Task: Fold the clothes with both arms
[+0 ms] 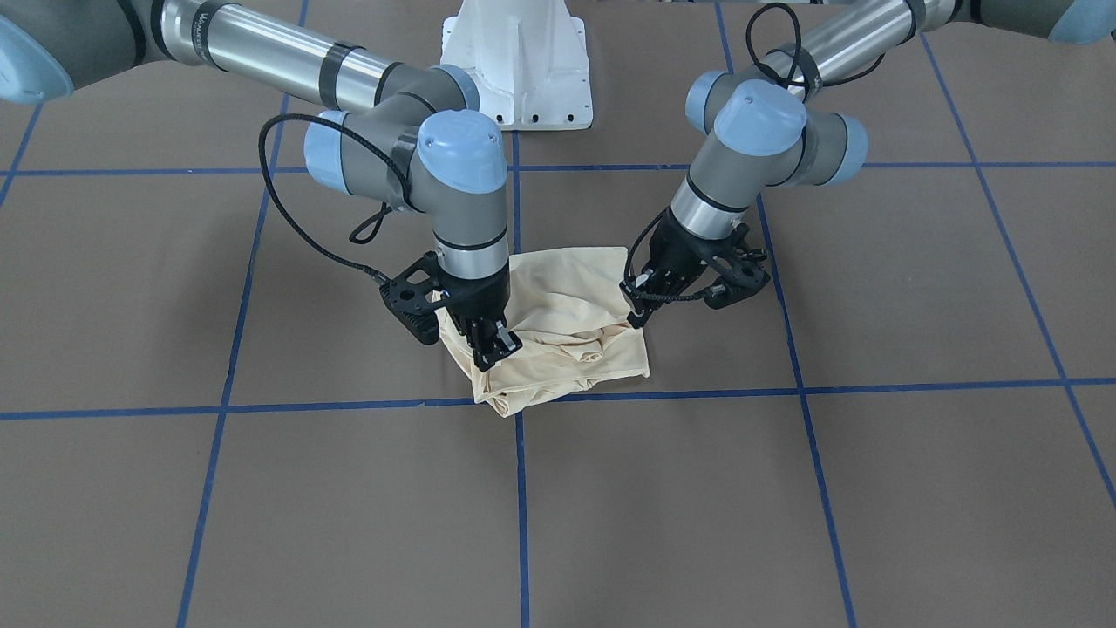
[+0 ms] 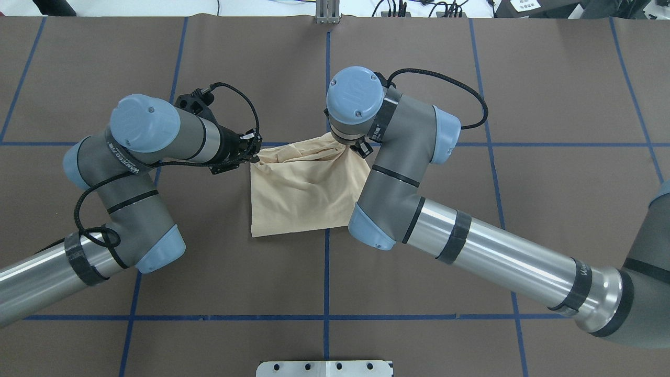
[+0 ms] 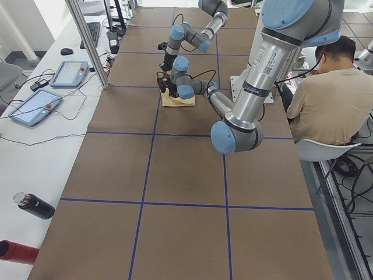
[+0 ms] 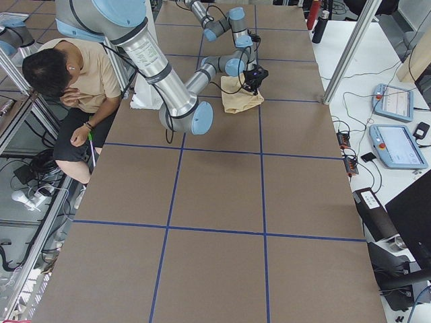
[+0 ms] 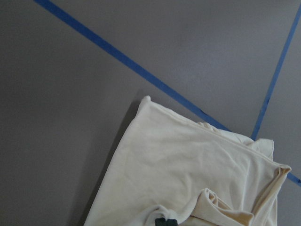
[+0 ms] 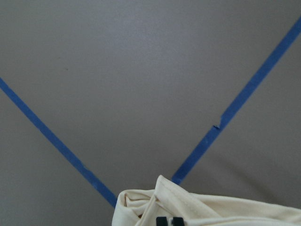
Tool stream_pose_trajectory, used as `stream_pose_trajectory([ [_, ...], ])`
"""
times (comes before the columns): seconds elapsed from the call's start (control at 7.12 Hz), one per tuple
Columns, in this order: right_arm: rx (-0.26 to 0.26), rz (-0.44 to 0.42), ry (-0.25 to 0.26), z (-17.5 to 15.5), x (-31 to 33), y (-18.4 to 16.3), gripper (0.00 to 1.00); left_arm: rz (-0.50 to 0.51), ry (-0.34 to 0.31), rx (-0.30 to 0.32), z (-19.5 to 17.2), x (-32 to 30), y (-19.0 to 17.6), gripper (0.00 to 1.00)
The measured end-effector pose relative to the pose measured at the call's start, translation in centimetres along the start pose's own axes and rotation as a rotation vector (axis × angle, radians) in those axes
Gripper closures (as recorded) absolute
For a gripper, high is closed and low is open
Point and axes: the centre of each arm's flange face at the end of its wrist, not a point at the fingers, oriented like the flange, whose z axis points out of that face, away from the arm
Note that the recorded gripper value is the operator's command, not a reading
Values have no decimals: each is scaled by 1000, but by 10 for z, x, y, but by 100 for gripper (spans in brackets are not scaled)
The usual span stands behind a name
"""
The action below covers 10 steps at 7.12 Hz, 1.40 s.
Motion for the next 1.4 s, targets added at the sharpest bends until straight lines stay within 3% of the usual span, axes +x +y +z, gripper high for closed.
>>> stream_pose_trajectory([
  [0.14, 7, -24, 5, 12, -11, -15, 0, 33, 12, 34, 15, -7, -27, 36],
  [0.42, 27, -69, 19, 22, -29, -44, 0, 127, 19, 82, 18, -15, -63, 35],
  [0.7, 31, -109, 26, 18, -37, -81, 0, 147, 19, 100, 11, -18, -79, 35],
  [0.98, -6, -195, 42, 11, -29, -130, 0, 236, 17, 123, -2, -20, -95, 35],
  [1.4, -81, -374, 53, -9, 35, -243, 0, 468, -4, 161, -41, -49, -137, 35],
])
